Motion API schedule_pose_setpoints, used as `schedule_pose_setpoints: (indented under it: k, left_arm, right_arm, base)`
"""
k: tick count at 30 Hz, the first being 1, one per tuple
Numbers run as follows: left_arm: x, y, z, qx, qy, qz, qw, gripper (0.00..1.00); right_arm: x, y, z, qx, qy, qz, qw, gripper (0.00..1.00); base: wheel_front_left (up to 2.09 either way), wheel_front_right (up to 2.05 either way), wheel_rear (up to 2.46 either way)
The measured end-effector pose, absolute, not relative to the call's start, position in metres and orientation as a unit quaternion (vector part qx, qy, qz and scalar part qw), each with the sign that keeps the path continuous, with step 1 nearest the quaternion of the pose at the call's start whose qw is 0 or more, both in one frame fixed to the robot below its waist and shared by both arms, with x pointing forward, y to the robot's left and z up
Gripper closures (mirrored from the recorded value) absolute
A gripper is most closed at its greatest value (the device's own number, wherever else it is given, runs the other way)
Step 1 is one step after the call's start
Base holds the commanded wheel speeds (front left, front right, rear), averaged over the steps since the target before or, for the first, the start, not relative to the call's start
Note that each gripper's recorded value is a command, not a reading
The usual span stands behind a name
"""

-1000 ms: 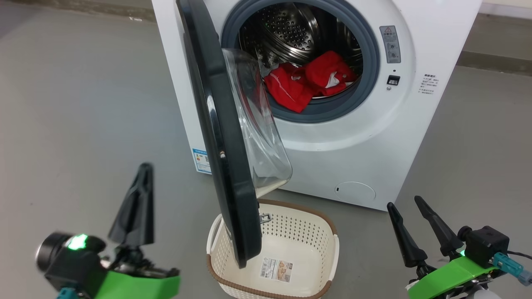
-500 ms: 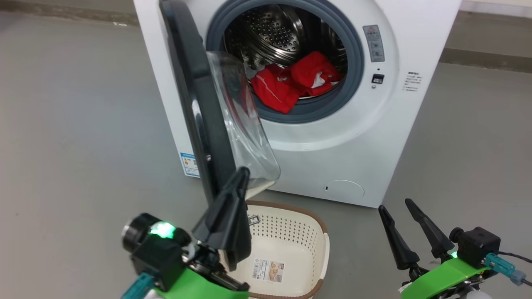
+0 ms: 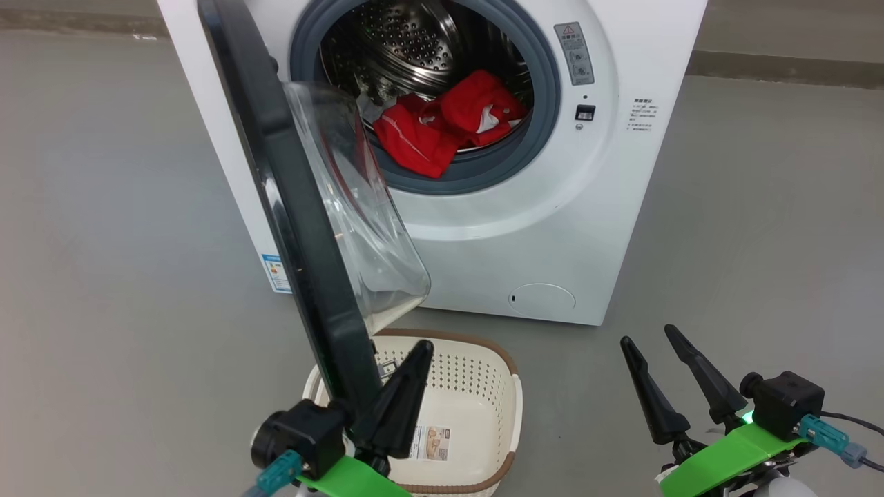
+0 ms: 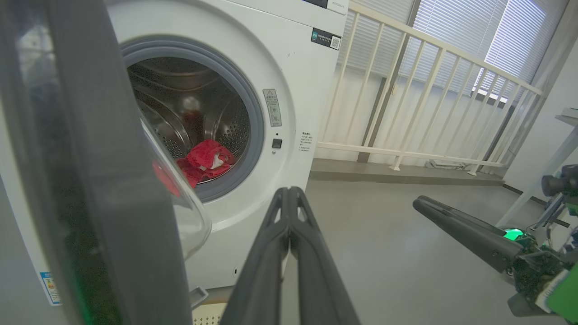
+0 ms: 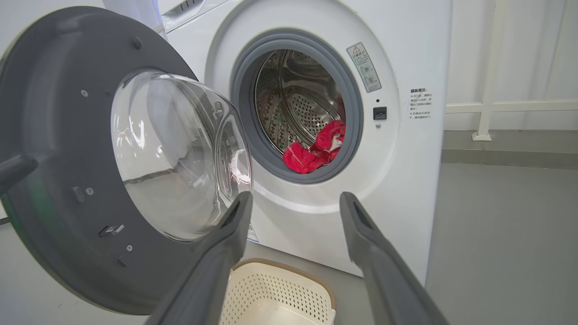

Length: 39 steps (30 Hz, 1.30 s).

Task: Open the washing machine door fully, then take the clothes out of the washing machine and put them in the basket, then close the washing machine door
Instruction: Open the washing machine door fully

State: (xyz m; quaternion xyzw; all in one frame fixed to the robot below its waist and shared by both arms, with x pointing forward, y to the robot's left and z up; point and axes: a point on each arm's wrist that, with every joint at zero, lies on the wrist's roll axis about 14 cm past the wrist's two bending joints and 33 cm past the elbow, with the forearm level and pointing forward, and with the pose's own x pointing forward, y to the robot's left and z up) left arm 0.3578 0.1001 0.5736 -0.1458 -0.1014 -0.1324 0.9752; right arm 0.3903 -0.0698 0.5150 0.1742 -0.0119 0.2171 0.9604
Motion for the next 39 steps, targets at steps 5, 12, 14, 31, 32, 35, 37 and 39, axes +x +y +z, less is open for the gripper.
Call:
schedule_pose_setpoints:
  k: [5,12,14,31,32,35,37,39]
  left_arm:
    - [0.361,0.099,0.55,-0.153,-0.065,-0.12,0.979,1.0]
    - [0.364,0.115,0.524,-0.16,-0.03,-0.078,0.984,1.0]
    - [0.365,0.122,0.521,-0.162,-0.026,-0.064,0.984,1.0]
    - [0.352,0.181,0.525,-0.184,-0.052,0.023,0.981,1.0]
    - [0.35,0.188,0.525,-0.183,-0.053,0.034,0.981,1.0]
    - [0.343,0.21,0.523,-0.175,-0.054,0.065,0.981,1.0]
    - [0.339,0.224,0.522,-0.171,-0.055,0.086,0.98,1.0]
    - [0.337,0.23,0.523,-0.168,-0.056,0.094,0.98,1.0]
  right_arm:
    - [0.39,-0.072,0.512,0.175,-0.009,0.214,0.961,0.0]
    - [0.39,-0.071,0.511,0.174,-0.007,0.215,0.961,0.0]
    - [0.391,-0.07,0.511,0.174,-0.006,0.216,0.961,0.0]
    - [0.393,-0.056,0.513,0.174,-0.004,0.235,0.956,0.0]
    - [0.393,-0.054,0.513,0.176,-0.004,0.237,0.955,0.0]
    - [0.394,-0.048,0.514,0.177,-0.003,0.244,0.953,0.0]
    - [0.394,-0.044,0.514,0.177,-0.003,0.249,0.952,0.0]
    - [0.394,-0.042,0.514,0.178,-0.003,0.251,0.951,0.0]
  base:
    - [0.0,0.0,0.0]
    - [0.0,0.0,0.0]
    - [0.0,0.0,0.0]
    - [0.0,0.0,0.0]
    - [0.0,0.0,0.0]
    - [0.0,0.0,0.0]
    - [0.0,0.0,0.0]
    - [0.0,0.0,0.0]
